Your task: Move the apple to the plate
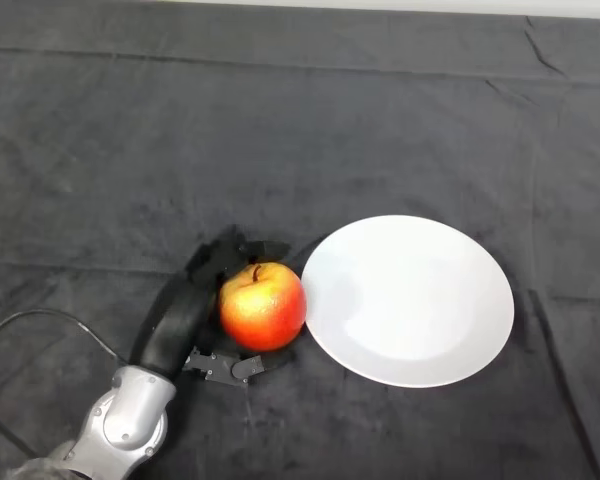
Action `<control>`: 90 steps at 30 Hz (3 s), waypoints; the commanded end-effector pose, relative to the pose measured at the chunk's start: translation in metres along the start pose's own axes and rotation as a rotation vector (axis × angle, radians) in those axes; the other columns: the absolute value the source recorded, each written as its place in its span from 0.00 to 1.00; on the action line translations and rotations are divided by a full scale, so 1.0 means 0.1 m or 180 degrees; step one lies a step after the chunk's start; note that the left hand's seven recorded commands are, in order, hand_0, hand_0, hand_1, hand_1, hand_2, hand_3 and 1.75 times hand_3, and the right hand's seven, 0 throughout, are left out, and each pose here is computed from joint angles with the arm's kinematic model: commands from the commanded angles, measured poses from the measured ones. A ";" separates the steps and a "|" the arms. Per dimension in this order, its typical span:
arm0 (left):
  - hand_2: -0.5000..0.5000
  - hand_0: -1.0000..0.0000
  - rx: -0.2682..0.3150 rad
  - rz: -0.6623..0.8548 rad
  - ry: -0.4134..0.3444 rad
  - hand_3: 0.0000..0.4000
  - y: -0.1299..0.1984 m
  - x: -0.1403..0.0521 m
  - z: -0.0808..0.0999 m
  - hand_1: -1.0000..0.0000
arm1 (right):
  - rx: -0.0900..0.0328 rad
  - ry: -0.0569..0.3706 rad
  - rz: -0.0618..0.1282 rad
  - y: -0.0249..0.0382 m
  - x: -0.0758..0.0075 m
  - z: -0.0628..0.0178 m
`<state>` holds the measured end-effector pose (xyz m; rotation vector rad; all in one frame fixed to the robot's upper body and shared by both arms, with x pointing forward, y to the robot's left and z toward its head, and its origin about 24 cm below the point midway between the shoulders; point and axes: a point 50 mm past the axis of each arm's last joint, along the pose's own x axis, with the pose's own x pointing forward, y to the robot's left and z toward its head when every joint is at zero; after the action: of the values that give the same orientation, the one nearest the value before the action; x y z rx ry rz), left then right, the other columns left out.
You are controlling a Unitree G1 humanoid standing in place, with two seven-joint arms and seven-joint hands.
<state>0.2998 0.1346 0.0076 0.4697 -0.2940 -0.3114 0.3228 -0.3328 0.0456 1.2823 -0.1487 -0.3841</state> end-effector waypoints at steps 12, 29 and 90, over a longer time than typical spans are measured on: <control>0.50 0.00 0.0384 0.0039 0.0003 1.00 0.23 0.10 0.00 0.00 | -0.0004 -0.0100 0.0017 0.017 0.000 0.108; 0.50 0.00 0.0793 0.0779 -0.1013 1.00 0.21 0.40 0.50 0.00 | -0.0001 -0.0100 0.0017 0.018 0.001 0.109; 0.50 1.00 0.1415 -0.0480 -0.0723 0.00 -0.02 0.22 0.20 1.00 | 0.0009 -0.0101 0.0020 0.018 0.002 0.110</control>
<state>0.3141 0.0813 0.0476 0.7796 -0.6796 -0.4778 0.3227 -0.3329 0.0455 1.2827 -0.1486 -0.3845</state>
